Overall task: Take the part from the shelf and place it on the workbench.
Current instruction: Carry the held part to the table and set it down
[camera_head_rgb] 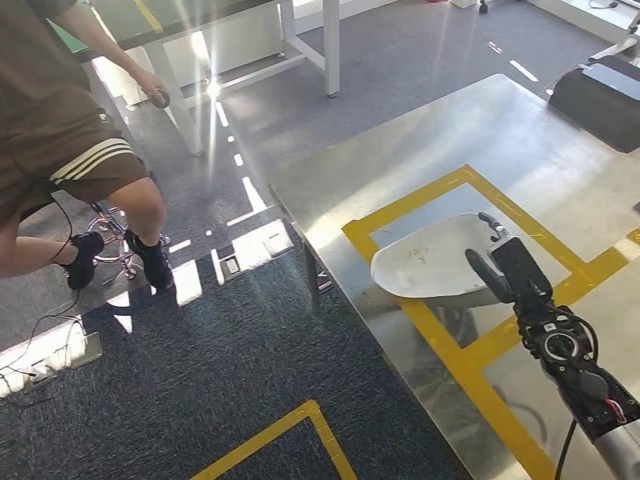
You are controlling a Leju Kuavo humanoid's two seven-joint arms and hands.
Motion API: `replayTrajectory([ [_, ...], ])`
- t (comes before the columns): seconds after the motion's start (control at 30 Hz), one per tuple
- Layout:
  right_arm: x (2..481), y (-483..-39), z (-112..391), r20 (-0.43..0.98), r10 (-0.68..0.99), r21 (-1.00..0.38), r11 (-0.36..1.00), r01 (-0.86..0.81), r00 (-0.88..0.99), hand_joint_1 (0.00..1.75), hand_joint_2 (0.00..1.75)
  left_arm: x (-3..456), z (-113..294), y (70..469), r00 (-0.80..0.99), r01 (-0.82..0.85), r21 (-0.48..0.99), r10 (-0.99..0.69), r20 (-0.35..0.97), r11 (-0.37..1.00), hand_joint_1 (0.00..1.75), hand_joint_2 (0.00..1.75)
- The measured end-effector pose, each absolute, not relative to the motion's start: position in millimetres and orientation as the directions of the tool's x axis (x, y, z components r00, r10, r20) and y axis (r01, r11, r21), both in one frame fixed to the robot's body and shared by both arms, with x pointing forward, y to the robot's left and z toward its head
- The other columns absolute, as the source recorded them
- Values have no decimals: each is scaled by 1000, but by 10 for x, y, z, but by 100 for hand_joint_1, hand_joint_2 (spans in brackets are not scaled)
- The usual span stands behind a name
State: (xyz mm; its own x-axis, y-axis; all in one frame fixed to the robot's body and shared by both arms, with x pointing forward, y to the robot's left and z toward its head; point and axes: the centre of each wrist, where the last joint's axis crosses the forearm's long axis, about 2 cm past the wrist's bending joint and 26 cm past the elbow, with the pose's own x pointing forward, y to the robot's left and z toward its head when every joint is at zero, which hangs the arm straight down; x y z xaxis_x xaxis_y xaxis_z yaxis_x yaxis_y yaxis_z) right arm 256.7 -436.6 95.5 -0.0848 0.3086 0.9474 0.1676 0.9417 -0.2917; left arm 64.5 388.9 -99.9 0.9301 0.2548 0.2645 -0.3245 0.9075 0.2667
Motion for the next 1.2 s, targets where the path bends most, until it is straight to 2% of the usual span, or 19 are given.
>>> replayTrajectory([
  [0.13,2571,-4430,1023,976,109,-87,989,120,-191,0,0,641,-999,3891,930,-327,271,257,264,905,0,0],
  [0.27,2587,-4408,1120,946,-105,117,993,22,-307,0,0,640,-999,3893,930,-330,276,261,260,903,0,0],
  [0.43,2636,-4242,1308,878,-277,246,961,-128,-391,0,0,643,-998,3894,929,-333,277,263,261,901,0,0],
  [0.87,2792,-3334,1737,773,-451,229,854,-468,-446,0,0,651,-998,3893,929,-322,266,249,274,909,0,0],
  [1.03,2853,-2725,1787,783,-475,155,775,-613,-402,0,0,674,-994,3897,930,-308,259,233,284,915,0,0],
  [1.2,2812,-1993,1865,785,-504,59,640,-766,-361,0,0,680,-993,3896,932,-296,254,219,289,921,0,0],
])
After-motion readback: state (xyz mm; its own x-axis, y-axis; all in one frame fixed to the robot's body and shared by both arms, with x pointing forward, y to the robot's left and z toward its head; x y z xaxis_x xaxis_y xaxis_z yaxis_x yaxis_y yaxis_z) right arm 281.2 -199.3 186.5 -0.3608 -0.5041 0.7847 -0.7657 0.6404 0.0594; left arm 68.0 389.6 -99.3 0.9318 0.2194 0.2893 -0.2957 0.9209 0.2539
